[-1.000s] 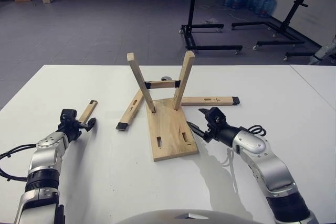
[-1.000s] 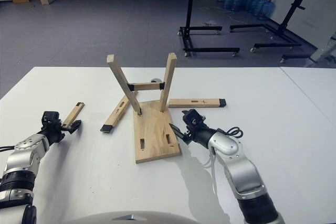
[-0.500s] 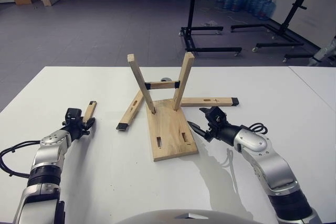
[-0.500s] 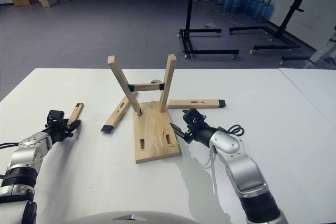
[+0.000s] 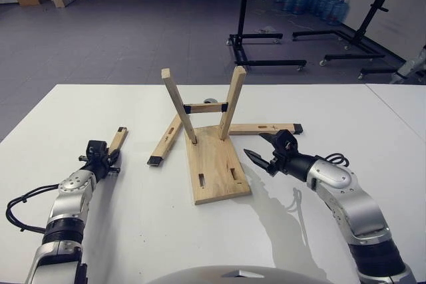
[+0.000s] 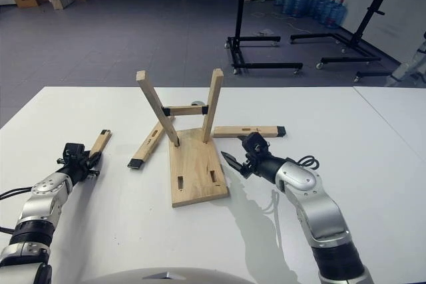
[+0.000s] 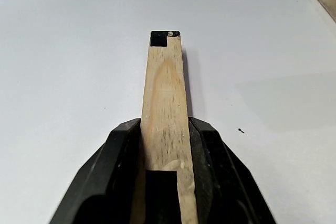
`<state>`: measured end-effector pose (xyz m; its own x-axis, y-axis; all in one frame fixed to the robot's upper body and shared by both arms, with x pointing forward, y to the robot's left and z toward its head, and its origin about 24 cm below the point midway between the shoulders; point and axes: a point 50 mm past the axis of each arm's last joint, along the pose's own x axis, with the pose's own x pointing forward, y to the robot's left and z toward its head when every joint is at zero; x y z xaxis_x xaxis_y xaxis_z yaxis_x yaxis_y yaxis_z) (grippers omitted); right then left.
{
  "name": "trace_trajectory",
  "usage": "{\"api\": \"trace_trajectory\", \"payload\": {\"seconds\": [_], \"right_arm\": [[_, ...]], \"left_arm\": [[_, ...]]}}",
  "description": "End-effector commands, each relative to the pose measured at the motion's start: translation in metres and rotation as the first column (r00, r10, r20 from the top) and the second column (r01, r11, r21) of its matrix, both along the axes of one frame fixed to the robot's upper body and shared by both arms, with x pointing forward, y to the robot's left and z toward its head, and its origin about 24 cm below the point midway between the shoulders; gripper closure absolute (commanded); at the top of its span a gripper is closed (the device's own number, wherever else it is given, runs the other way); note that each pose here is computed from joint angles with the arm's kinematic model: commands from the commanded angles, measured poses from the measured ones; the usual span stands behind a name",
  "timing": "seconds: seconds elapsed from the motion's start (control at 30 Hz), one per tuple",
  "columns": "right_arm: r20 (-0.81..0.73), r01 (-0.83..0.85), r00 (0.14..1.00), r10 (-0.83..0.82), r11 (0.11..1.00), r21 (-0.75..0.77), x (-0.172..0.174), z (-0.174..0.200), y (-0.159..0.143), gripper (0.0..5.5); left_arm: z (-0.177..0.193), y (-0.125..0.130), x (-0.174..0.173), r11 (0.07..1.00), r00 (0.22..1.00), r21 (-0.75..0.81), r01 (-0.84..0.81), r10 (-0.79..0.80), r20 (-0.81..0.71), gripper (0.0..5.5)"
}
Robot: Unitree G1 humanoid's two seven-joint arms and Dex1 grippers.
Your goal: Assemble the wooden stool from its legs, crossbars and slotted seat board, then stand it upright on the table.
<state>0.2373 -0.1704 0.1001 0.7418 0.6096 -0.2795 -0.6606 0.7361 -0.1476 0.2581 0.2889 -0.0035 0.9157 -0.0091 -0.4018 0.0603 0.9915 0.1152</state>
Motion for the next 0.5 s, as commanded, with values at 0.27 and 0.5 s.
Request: {"api": "trace_trajectory", "payload": {"seconds": [0.27, 0.5], "right_arm": [[-0.100, -0.050, 0.993, 0.063, 0.991, 0.126, -0.003, -0.001, 0.005, 1.93], [-0.199, 0.012, 0.980, -0.002, 0.999, 0.047, -0.001, -0.026, 0.008, 1.93]], "left_arm": [[0.012, -0.019, -0.005, 0.995, 0.961, -0.084, -0.044, 0.065, 0.268, 4.23], [0.057, -0.062, -0.005, 0.984, 0.840, -0.127, 0.122, -0.034, 0.541, 4.23]]}}
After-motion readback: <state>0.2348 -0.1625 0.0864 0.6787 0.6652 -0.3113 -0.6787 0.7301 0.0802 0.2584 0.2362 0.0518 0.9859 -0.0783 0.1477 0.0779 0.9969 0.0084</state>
